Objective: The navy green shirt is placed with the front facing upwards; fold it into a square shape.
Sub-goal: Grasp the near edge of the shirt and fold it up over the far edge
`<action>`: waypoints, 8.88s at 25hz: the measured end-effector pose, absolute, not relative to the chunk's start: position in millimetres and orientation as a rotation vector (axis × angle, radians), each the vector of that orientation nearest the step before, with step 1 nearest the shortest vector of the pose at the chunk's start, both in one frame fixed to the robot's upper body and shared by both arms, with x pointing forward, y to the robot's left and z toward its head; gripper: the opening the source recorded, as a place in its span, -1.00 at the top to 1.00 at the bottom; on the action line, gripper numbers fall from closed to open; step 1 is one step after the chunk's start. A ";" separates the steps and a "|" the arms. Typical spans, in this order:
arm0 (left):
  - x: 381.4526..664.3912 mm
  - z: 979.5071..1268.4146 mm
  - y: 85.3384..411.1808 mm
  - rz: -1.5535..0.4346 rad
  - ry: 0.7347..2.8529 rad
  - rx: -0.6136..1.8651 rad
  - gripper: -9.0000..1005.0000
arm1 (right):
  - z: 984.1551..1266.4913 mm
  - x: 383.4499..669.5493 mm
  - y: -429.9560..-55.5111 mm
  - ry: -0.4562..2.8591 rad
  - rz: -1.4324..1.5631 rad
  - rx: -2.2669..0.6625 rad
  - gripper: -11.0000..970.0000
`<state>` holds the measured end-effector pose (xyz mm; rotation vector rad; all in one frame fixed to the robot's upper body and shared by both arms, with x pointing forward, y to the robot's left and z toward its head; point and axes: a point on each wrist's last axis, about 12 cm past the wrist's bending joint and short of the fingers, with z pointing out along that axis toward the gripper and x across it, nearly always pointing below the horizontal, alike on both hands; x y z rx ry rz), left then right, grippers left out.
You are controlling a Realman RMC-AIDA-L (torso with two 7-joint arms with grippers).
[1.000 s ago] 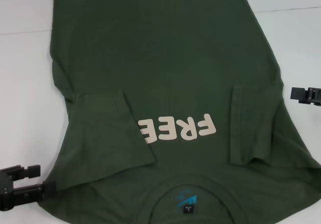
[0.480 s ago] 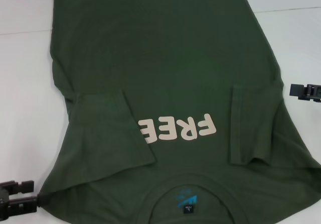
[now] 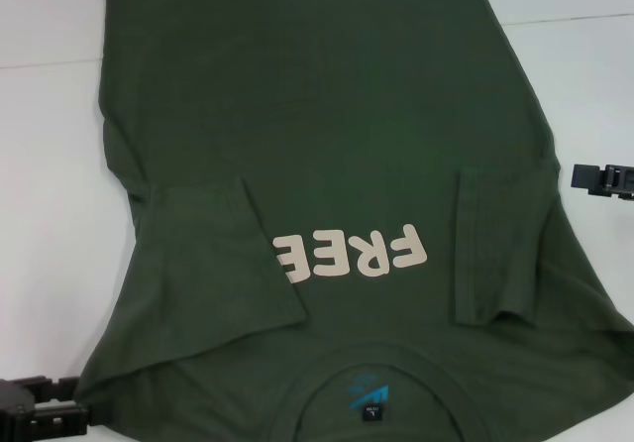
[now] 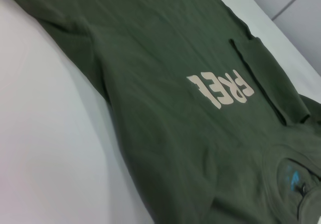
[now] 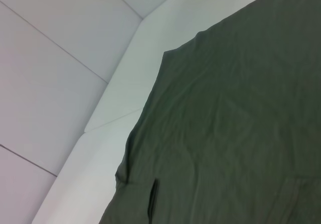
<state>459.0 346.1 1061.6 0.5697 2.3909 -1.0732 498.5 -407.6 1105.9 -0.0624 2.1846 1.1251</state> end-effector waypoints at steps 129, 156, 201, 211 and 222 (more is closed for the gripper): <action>485.8 1075.1 369.4 -0.969 2.416 0.422 0.48 | 1105.9 504.6 -404.6 2.148 1.115 -0.044 -0.82; 486.7 1067.7 348.3 -1.055 2.514 0.550 -0.81 | 1107.6 509.2 -403.2 2.144 1.110 -0.042 -0.82; 487.6 1063.2 339.5 -1.055 2.528 0.612 -0.50 | 1107.4 510.1 -404.1 2.144 1.099 -0.035 -0.82; 488.0 1062.9 337.5 -1.058 2.527 0.627 -0.42 | 1107.5 510.5 -404.1 2.144 1.098 -0.035 -0.82; 492.3 1063.8 336.7 -1.044 2.550 0.618 -0.25 | 1107.9 511.3 -403.6 2.143 1.099 -0.037 -0.82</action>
